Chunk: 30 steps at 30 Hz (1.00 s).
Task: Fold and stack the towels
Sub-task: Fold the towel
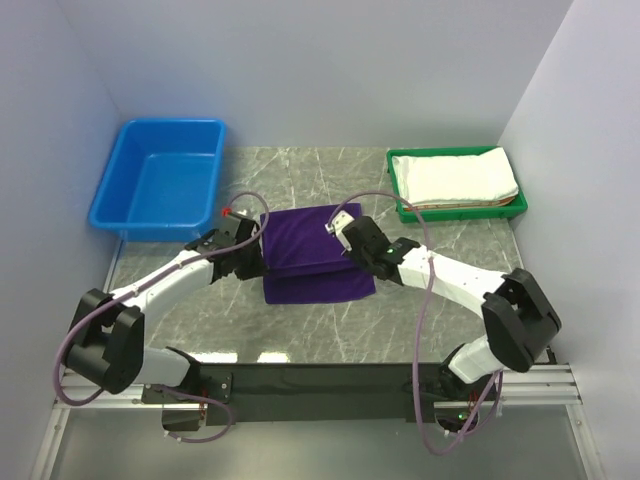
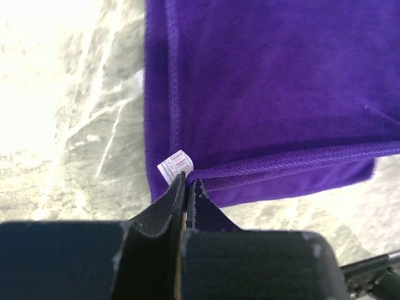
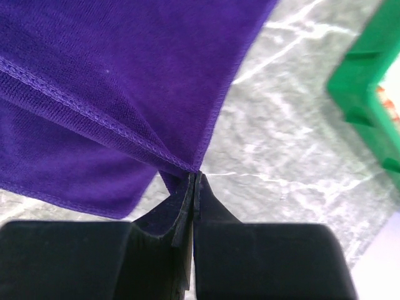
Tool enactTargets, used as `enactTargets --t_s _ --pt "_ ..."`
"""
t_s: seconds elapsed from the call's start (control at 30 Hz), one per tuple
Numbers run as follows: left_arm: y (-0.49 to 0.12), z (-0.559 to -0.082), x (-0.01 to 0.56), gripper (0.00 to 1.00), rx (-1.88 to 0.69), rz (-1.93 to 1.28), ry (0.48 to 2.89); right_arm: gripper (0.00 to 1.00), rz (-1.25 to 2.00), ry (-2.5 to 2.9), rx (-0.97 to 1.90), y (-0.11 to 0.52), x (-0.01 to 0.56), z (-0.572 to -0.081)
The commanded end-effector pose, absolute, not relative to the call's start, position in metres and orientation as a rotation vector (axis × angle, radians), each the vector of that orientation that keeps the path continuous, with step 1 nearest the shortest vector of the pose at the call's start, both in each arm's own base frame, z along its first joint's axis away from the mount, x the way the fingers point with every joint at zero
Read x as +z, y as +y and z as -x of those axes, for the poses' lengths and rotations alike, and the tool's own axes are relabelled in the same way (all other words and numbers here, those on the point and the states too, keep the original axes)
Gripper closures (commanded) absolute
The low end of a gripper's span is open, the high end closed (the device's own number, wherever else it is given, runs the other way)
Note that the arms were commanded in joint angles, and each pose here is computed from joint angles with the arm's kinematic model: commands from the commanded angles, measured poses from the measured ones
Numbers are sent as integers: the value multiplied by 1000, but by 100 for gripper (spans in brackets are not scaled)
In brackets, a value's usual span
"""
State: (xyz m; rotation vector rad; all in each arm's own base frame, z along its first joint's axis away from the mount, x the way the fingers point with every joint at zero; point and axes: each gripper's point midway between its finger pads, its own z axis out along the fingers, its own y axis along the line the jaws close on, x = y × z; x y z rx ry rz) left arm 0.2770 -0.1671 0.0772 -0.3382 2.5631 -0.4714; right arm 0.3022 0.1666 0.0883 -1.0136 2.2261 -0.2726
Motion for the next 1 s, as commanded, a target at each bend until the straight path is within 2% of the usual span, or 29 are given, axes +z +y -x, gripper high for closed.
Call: enactTargets --t_s 0.0,0.23,0.37,0.43,0.47,0.57,0.6,0.63,0.77,0.97 --pt "-124 -270 48 99 -195 422 2589 100 1052 2354 -497 123 67 -285" --pt "-124 -266 39 97 -160 408 2616 100 1105 2445 -483 127 42 -271" --pt "-129 -260 38 87 -167 394 2625 93 1120 2484 -425 134 37 -265" --pt "-133 -257 43 78 -190 387 2617 79 1114 2499 -402 135 40 -261" --pt "-133 -255 44 68 -194 389 2616 66 1113 2491 -365 140 46 -260" --pt "-138 -248 52 53 -239 390 2603 45 1109 2501 -302 148 59 -250" --pt "-139 -246 58 50 -259 395 2589 43 1106 2509 -286 150 63 -246" --pt "-141 -243 61 41 -270 387 2584 40 1081 2488 -257 154 74 -245" --pt "-140 -235 85 22 -322 392 2542 39 954 2427 -111 167 107 -244" --pt "-136 -233 130 19 -413 407 2408 39 599 2324 63 183 159 -262"
